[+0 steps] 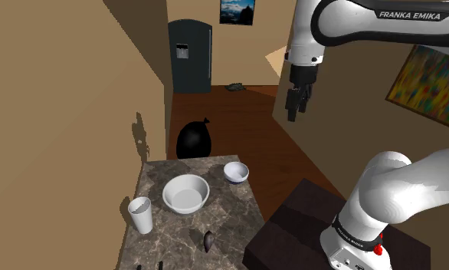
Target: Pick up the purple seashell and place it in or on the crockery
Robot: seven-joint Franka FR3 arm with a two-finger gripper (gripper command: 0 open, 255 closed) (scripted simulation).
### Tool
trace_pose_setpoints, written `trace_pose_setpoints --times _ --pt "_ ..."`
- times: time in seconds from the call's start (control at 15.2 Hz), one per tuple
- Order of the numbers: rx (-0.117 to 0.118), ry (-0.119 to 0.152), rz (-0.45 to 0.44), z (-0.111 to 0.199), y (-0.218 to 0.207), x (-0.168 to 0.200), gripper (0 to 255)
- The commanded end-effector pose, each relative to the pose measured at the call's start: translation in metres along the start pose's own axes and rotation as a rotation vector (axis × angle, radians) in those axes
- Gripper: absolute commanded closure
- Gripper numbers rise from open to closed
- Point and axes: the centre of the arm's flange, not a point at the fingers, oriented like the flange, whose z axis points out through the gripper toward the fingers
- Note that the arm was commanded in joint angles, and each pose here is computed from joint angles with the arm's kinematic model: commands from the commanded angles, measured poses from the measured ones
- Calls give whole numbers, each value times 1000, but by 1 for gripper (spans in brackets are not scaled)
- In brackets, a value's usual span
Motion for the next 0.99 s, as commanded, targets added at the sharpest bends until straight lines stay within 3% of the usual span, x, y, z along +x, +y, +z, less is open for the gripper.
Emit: trace_pose_setpoints --times 0.0,0.92 --pt "0 0 0 0 0 0 0" --pt "84 32 56 157 -69 48 0"
